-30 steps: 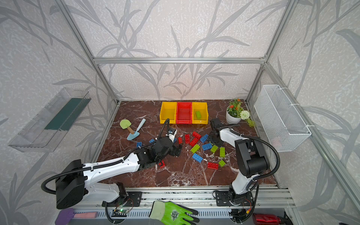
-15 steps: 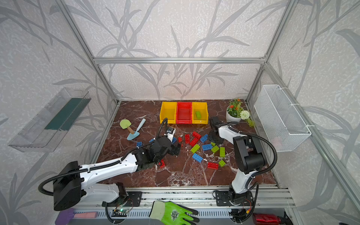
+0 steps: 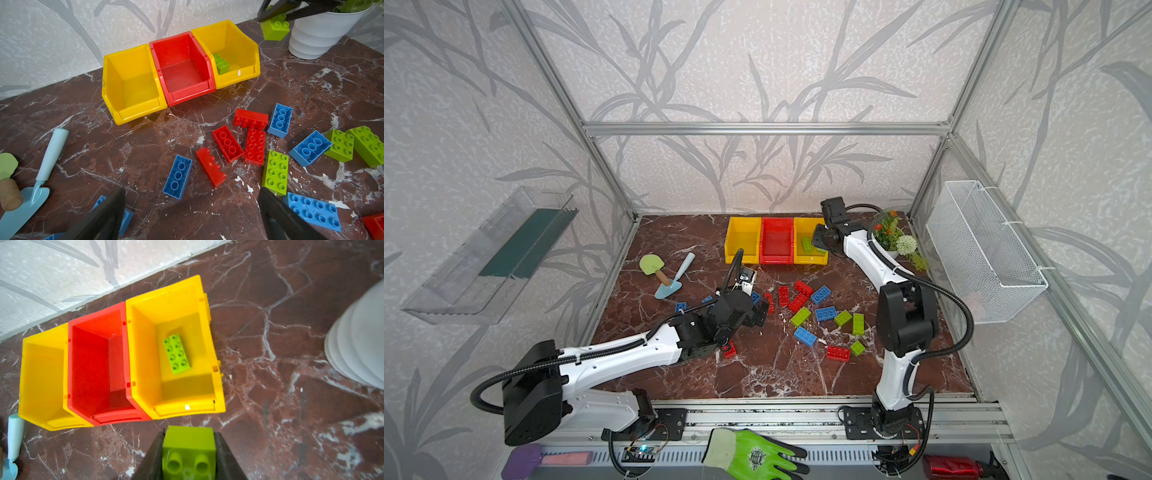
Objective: Sort the legos into containers by color
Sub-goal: Place the lego in the container.
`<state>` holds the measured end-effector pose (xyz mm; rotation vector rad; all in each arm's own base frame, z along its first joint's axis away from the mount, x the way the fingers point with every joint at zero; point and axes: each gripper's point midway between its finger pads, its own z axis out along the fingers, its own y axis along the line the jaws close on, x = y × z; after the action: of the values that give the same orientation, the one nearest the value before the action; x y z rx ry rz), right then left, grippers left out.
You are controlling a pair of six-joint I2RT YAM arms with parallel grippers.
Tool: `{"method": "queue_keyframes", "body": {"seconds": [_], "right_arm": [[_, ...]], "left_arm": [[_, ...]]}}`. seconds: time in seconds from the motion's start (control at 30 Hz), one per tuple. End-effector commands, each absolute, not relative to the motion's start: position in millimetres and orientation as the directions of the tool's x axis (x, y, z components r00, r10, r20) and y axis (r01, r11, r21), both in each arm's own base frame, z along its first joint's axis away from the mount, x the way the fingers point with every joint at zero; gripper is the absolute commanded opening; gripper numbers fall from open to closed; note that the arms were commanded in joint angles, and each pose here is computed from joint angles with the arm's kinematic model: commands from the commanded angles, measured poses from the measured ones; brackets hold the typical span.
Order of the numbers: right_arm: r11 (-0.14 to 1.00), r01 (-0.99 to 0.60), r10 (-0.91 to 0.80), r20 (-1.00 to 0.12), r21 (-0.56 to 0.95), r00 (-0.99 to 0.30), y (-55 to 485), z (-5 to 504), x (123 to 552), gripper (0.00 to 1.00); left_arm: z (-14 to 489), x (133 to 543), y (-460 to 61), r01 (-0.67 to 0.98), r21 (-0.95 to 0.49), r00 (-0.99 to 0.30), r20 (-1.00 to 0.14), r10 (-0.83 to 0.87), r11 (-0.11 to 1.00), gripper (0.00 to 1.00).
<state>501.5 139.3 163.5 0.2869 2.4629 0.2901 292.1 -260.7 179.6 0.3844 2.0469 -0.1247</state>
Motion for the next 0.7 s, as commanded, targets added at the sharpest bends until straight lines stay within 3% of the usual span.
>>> {"method": "queue_keyframes", "body": {"seconds": [0.0,0.33,0.53,0.67], "right_arm": [[0.975,0.059,0.170,-0.546,0.216,-0.820,156.8,143.0,515.2,0.27],[0.988,0.014,0.102,-0.578,0.154,-0.810,171.4,115.3,571.8,0.30],[0.990,0.004,0.085,-0.563,0.144,-0.822,175.6,123.9,581.0,0.57],[0.991,0.011,0.085,-0.575,0.130,-0.814,169.0,146.0,571.6,0.60]], "left_arm": [[189.6,303.0,-260.5,0.297,0.096,-0.434,-0.873,0.224,0.950,0.99],[186.7,328.2,-252.4,0.265,0.046,-0.491,-0.853,0.176,0.963,0.99],[187.7,332.8,-244.9,0.244,0.045,-0.503,-0.848,0.166,0.969,0.99],[191.6,328.3,-242.1,0.245,0.030,-0.502,-0.851,0.153,0.969,0.99]]}}
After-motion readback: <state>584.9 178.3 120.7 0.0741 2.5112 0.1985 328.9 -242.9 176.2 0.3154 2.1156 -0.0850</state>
